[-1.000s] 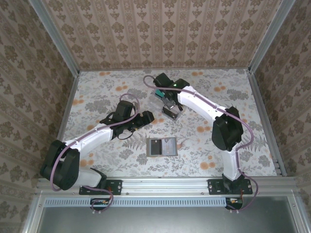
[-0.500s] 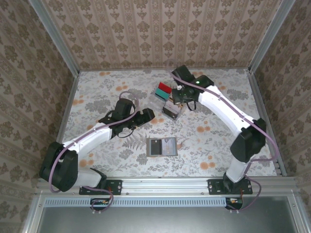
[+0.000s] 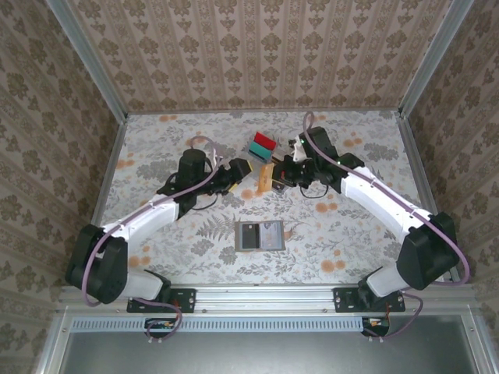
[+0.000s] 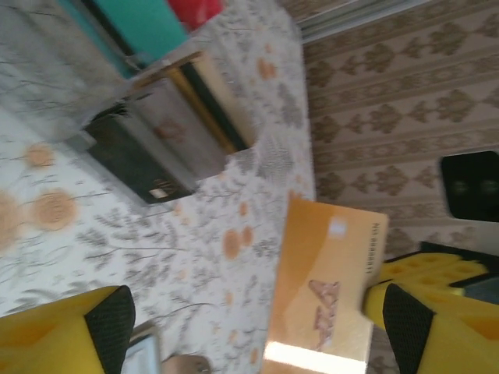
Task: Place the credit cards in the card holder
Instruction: Pick up the credit card from the storage box.
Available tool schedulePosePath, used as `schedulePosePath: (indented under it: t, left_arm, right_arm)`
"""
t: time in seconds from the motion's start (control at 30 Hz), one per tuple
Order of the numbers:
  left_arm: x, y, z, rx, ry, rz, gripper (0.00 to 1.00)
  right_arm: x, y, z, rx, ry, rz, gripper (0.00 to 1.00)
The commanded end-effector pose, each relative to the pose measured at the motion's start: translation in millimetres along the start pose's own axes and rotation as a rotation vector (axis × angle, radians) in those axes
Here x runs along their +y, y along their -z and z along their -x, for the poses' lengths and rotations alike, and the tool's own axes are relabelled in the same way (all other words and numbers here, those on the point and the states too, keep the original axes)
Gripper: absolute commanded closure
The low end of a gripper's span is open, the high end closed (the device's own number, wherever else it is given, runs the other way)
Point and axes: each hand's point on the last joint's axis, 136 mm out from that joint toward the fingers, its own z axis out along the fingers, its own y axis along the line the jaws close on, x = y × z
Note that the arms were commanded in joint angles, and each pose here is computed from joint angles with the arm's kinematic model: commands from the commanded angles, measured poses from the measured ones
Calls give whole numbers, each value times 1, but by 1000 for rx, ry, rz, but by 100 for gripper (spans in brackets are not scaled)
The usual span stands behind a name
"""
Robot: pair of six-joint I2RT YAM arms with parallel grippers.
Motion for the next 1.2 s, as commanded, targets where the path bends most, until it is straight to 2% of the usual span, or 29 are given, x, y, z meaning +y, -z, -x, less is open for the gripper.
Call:
schedulePosePath:
  t: [0.0,0.13,0.2,0.33,0.37,0.47,0.5,0.57,0.63,0.73,0.87,0.97,1.0,1.07,1.1,1.13,1.17]
  left_arm:
    - [-41,-2,7,38,-18,-157,18]
    - [-46,-6,7,58,-6,-184,26]
    - [-48,-6,7,65,-4,-193,35]
    - [-46,-5,5,67,-7,-192,65]
    - [-45,-5,4,63,-3,-190,76]
    - [-45,-3,5,50,8,-195,99]
    - [-45,-3,5,47,14,-196,100]
    - [-47,-2,6,41,28,-209,100]
    - [-49,-2,8,32,50,-225,100]
    - [-53,-1,10,19,85,-263,100]
    - [-53,-1,10,17,120,-287,100]
    - [-42,-1,9,5,141,-260,100]
    - [-38,-1,8,-1,150,-245,91]
    - [-24,1,4,-6,157,-189,58]
    - [-16,2,-1,9,158,-149,46]
    - [-4,3,-1,-8,155,-82,36]
    - [9,6,-9,6,136,-2,32]
  right_arm:
    - [39,12,-2,22,-9,207,100]
    - [46,11,-4,41,-17,263,100]
    - [43,10,-4,42,-23,258,100]
    - [39,6,-1,48,-46,266,99]
    - [37,4,-1,51,-52,265,99]
    - [38,2,1,52,-63,296,96]
    - [38,0,1,55,-68,307,95]
    - [40,-1,2,58,-80,329,91]
    - [41,-3,3,58,-99,353,81]
    - [43,-7,5,54,-131,396,73]
    - [44,-10,7,51,-151,424,77]
    - [42,-8,8,37,-154,414,90]
    - [39,-7,8,31,-157,394,92]
    - [25,-7,4,20,-146,304,96]
    - [17,-6,1,18,-134,254,97]
    - [6,-6,-4,20,-121,185,97]
    - [-6,-4,-9,17,-102,112,97]
